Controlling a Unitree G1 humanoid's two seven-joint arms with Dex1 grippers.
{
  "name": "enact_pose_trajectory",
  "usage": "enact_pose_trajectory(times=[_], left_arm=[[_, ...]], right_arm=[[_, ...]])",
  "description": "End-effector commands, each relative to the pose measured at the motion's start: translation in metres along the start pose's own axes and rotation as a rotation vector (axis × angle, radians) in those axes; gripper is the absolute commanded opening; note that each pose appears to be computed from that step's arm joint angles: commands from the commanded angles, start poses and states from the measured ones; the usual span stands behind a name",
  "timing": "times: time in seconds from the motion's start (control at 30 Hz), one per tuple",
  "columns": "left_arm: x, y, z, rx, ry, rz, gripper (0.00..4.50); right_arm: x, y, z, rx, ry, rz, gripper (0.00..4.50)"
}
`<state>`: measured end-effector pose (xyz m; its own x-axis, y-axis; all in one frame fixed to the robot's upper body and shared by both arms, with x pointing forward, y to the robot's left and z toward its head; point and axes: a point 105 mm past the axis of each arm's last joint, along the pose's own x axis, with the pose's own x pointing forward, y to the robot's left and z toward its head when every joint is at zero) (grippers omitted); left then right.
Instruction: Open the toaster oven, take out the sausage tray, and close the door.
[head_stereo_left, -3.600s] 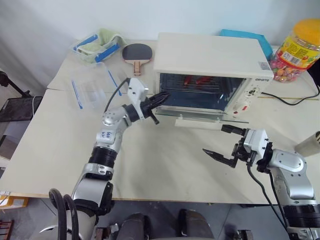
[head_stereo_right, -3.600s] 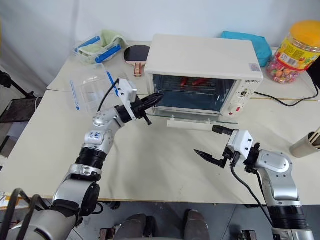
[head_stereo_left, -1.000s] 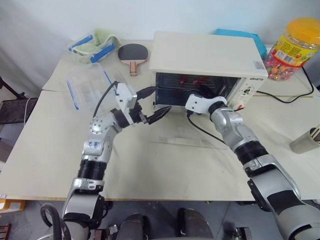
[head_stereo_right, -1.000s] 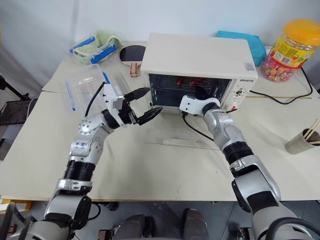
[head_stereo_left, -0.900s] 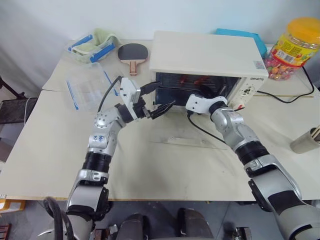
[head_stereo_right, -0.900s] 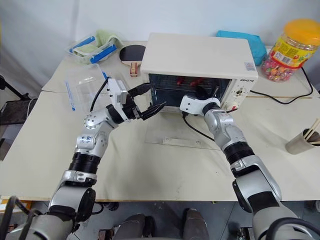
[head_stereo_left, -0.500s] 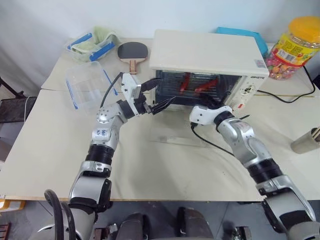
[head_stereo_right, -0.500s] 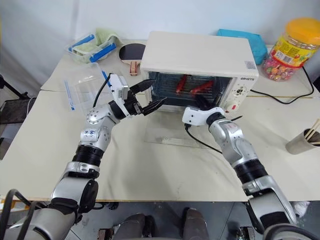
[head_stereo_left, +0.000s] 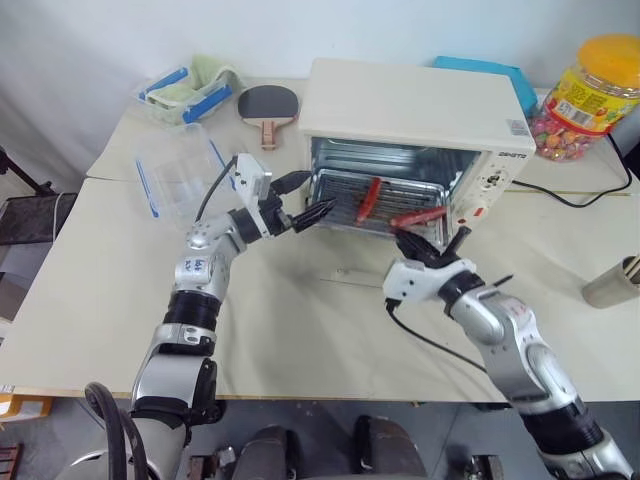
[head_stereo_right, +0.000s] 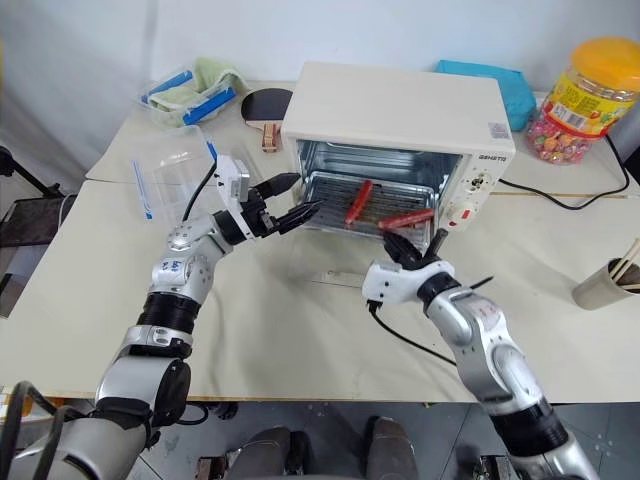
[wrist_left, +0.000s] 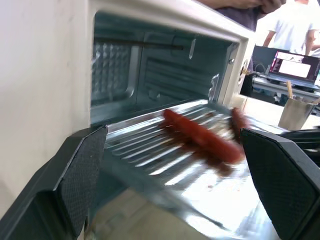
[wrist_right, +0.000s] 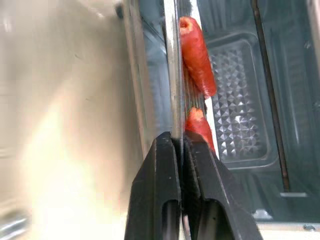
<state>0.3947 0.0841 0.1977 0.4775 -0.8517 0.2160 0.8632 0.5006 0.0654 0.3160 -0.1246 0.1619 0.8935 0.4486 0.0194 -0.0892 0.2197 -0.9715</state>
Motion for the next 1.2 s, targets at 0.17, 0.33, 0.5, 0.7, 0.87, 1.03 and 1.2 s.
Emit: enact_pose_trajectory(times=[0.17,0.33,0.5,0.7,0.87,1.03,1.2], left_arm=[[-0.021,-0.012,0.015,-0.095,0.007,-0.057,4.50],[-0.039,-0.021,0.013,-0.293,0.104,-0.074,4.50],[-0.044,-0.031,0.012,-0.558,0.190,-0.072,4.50],[-0.039,-0.037,0.016,-0.774,0.219,-0.073,4.50],[-0.038,-0.042,0.016,-0.895,0.222,-0.077,3.92],[-0.039,-0.049,0.016,-0.957,0.239,-0.085,2.29],[-0.044,-0.054,0.011,-1.024,0.263,-0.080,0.69]], right_arm=[[-0.028,-0.017,0.010,-0.043,0.003,-0.058,0.01],[-0.039,-0.014,0.011,-0.060,0.000,-0.036,0.01],[-0.042,-0.015,0.018,-0.101,-0.062,-0.015,0.01],[-0.039,-0.017,0.025,-0.129,-0.145,0.004,0.01],[-0.034,-0.014,0.032,-0.129,-0.213,0.035,0.00],[-0.031,-0.014,0.034,-0.128,-0.240,0.040,0.00],[-0.030,-0.008,0.036,-0.073,-0.268,0.074,0.00]])
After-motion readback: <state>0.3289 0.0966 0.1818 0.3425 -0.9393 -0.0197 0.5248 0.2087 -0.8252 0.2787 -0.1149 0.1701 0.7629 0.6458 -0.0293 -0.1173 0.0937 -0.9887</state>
